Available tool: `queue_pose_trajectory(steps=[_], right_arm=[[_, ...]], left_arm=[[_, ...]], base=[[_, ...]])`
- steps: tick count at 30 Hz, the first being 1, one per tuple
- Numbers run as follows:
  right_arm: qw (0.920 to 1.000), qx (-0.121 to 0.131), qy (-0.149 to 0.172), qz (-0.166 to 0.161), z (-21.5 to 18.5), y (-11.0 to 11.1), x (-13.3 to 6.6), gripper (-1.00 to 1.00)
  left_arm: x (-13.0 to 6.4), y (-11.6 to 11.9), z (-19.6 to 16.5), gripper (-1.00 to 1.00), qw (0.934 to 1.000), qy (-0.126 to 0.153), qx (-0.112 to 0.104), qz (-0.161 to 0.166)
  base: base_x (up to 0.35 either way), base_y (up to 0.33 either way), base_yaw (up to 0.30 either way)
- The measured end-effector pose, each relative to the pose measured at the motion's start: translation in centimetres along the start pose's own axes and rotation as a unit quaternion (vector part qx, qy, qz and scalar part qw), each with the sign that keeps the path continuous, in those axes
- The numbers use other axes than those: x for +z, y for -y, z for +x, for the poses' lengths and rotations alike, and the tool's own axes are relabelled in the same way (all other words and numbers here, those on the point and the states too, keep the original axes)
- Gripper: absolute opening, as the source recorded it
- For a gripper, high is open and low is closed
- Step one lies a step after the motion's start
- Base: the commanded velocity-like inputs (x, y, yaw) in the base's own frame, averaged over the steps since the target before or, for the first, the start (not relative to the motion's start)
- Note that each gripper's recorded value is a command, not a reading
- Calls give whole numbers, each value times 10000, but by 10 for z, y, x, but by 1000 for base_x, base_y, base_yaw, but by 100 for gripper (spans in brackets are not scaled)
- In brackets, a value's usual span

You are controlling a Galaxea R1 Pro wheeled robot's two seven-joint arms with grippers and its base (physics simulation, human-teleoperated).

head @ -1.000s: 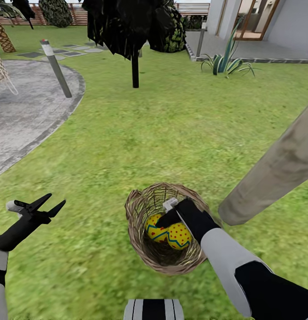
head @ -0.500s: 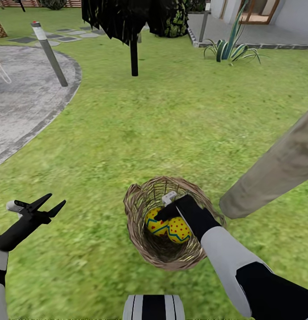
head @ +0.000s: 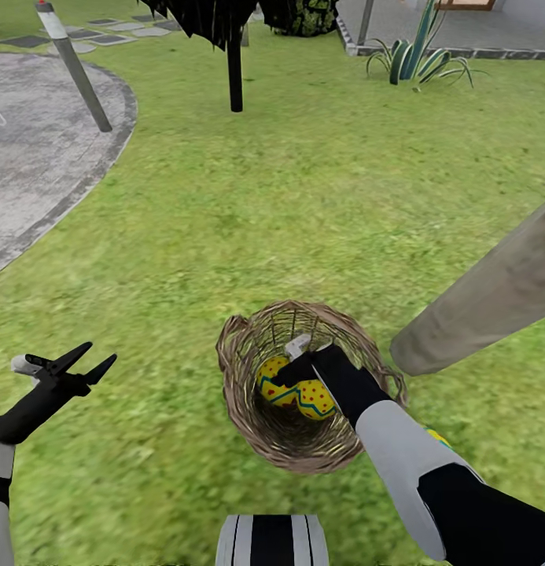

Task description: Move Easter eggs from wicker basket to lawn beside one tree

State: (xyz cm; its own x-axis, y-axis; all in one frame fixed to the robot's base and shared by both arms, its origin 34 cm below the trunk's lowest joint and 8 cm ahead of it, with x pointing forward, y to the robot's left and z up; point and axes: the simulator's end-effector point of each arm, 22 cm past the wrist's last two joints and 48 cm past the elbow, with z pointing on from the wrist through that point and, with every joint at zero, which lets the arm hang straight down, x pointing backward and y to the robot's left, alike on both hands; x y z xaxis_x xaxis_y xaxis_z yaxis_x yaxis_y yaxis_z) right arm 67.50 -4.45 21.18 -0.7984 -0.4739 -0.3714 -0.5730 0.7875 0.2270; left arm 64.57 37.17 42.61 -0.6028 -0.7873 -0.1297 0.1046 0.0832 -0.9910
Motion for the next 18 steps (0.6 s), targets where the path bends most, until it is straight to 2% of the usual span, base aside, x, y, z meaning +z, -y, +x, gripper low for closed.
queue_pose_trajectory(steps=[18], right_arm=[[9998, 120, -143, 21, 31, 11, 33, 100]], left_arm=[[-10, -43, 10, 100, 9993, 6, -226, -312]], base=[[0, 0, 0]])
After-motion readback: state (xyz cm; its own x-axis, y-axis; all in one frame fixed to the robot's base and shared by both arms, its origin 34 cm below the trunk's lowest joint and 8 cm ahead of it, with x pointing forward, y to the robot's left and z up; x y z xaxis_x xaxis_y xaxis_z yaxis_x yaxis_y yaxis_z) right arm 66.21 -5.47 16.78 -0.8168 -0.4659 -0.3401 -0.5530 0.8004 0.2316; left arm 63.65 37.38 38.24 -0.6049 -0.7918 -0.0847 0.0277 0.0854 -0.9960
